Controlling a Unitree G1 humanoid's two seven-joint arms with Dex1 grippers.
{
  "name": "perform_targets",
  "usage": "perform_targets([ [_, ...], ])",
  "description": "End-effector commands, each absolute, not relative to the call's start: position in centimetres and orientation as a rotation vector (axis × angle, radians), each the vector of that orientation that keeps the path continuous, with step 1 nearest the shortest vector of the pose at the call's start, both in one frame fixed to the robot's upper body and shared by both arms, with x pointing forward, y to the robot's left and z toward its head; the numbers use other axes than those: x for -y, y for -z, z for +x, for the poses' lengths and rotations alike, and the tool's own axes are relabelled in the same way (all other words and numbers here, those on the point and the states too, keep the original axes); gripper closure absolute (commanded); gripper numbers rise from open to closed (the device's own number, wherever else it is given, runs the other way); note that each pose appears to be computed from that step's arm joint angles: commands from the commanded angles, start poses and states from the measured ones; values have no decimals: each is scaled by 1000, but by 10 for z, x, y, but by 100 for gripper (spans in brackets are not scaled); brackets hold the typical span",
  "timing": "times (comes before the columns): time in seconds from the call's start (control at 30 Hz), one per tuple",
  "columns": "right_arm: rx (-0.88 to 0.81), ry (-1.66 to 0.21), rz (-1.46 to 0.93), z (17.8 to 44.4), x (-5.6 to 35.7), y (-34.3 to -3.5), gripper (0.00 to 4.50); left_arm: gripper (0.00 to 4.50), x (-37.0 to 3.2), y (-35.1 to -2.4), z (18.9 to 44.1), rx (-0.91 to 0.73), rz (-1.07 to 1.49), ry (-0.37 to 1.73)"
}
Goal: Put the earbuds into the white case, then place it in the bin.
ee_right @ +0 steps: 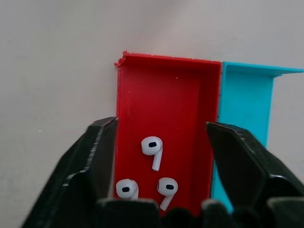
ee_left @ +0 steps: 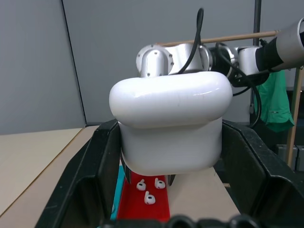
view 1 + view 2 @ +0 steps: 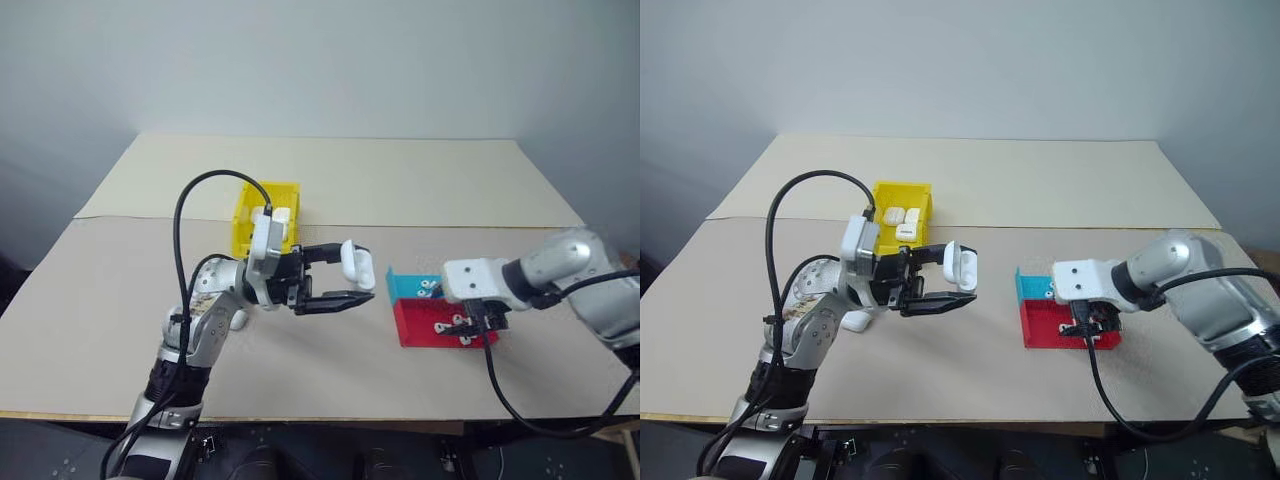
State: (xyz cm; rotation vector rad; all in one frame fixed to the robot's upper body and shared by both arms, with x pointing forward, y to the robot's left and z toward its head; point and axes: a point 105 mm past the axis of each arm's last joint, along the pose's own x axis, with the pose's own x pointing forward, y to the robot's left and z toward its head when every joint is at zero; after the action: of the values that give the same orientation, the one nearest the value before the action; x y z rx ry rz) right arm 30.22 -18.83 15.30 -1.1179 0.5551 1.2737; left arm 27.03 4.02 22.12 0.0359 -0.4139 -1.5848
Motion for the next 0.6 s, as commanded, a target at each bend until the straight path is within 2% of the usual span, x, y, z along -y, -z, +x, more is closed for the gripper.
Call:
perform_targets([
  [0.03, -544, -1263, -1163, 308, 191, -158, 123, 165, -39, -229, 261, 467, 42, 1603],
  [0.43, -619, -1259, -1188, 325, 199, -131, 123, 165, -40, -227, 259, 460, 52, 1573],
  [0.5, -632, -1265, -1196, 325, 200, -128, 159, 165, -41, -228, 259, 460, 54, 1569],
  [0.6, -639, -1263, -1205, 326, 201, -127, 240, 165, -42, -228, 258, 458, 56, 1565],
])
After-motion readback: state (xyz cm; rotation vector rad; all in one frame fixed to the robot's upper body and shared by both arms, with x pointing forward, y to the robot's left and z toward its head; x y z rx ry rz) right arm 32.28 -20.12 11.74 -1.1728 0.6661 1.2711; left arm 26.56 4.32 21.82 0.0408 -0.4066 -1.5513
